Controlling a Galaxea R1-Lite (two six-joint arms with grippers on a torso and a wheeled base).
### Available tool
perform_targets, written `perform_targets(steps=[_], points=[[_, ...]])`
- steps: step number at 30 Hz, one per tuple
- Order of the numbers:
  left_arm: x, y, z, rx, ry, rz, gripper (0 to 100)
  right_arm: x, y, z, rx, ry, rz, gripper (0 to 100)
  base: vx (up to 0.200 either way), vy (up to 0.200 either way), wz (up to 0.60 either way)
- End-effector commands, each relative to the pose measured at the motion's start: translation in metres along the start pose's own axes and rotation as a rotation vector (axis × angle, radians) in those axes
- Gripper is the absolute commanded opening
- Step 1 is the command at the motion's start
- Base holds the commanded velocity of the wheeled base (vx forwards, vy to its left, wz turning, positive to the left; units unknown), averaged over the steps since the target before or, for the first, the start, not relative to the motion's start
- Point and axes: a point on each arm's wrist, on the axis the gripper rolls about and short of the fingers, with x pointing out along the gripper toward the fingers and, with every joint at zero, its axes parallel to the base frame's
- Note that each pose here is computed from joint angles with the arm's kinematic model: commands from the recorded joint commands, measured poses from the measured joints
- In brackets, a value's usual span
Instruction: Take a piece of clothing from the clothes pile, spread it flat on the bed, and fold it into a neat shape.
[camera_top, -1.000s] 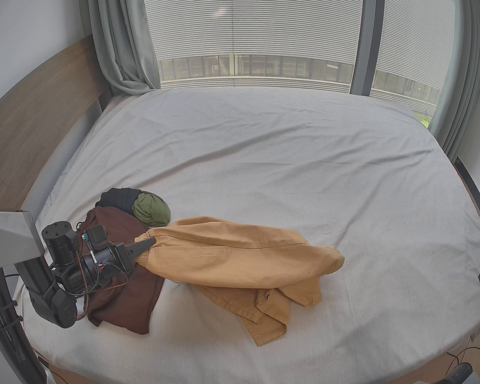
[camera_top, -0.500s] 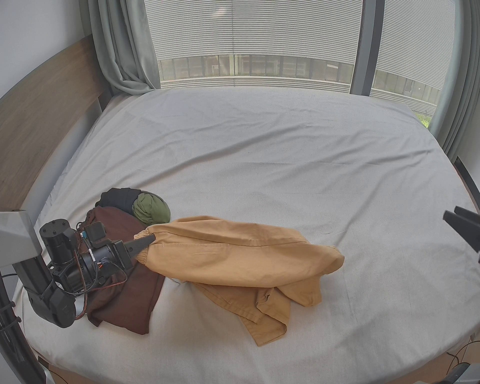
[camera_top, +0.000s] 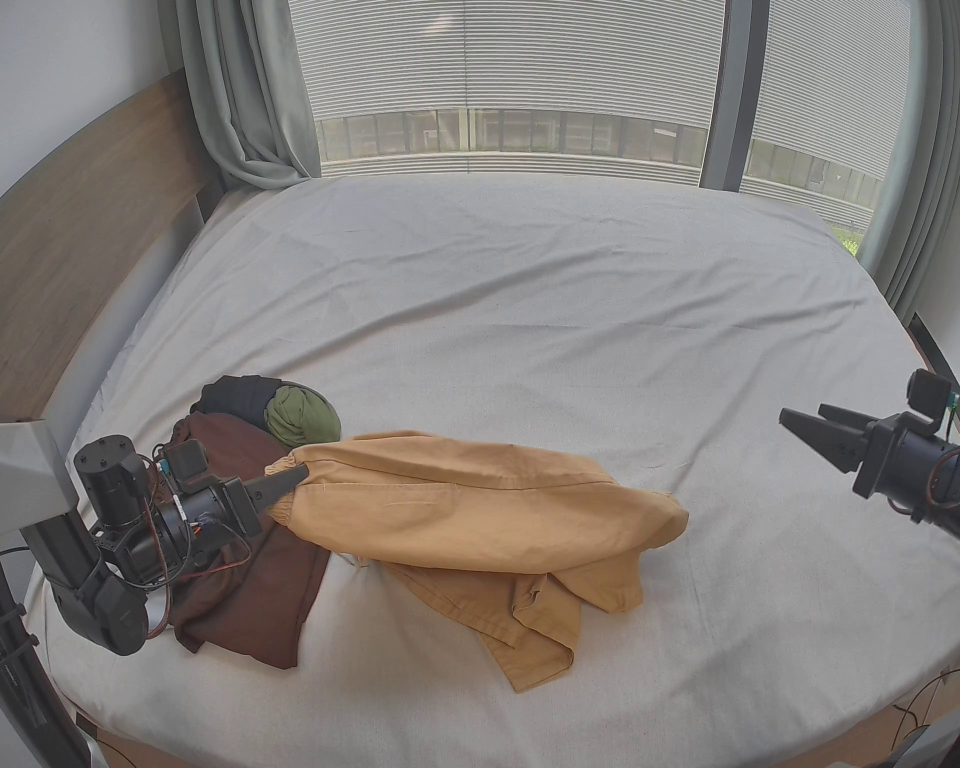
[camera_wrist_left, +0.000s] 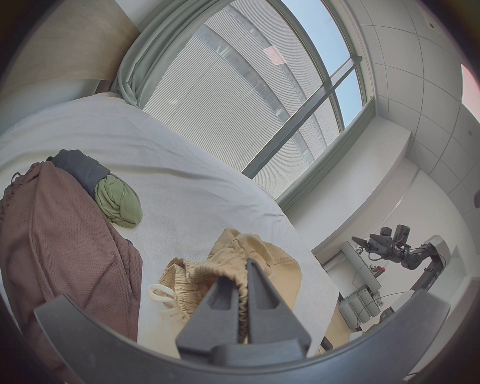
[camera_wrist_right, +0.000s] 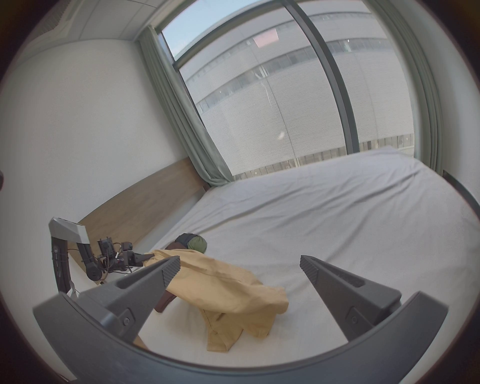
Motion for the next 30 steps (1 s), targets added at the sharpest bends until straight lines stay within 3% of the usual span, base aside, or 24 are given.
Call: perform_targets(steps=[1,7,16,23,28,30], points=[[0.003,0.002,-0.004,-0.004,0.012,0.004,0,0.031,-0.02,-0.034,0.087,0.136,-0.026,100,0.0,0.0,0.0],[0.004,0.005,-0.005,-0.007,0.012,0.016,0,0.044,-0.027,-0.046,0.171,0.161,0.0,100,0.0,0.0,0.0],[0.005,0.011,-0.01,0.006,0.025,0.028,0,0.069,-0.045,-0.067,0.187,0.187,-0.009,100,0.0,0.0,0.0],[0.003,0.017,-0.007,0.021,0.013,0.049,0,0.089,-0.059,-0.098,0.228,0.275,-0.012,100,0.0,0.0,0.0],[0.002,0.022,-0.001,0.029,-0.01,0.059,0,0.104,-0.068,-0.109,0.236,0.214,-0.003,100,0.0,0.0,0.0],[0.002,0.023,-0.001,0.029,-0.011,0.061,0,0.11,-0.069,-0.112,0.287,0.187,0.006,100,0.0,0.0,0.0]])
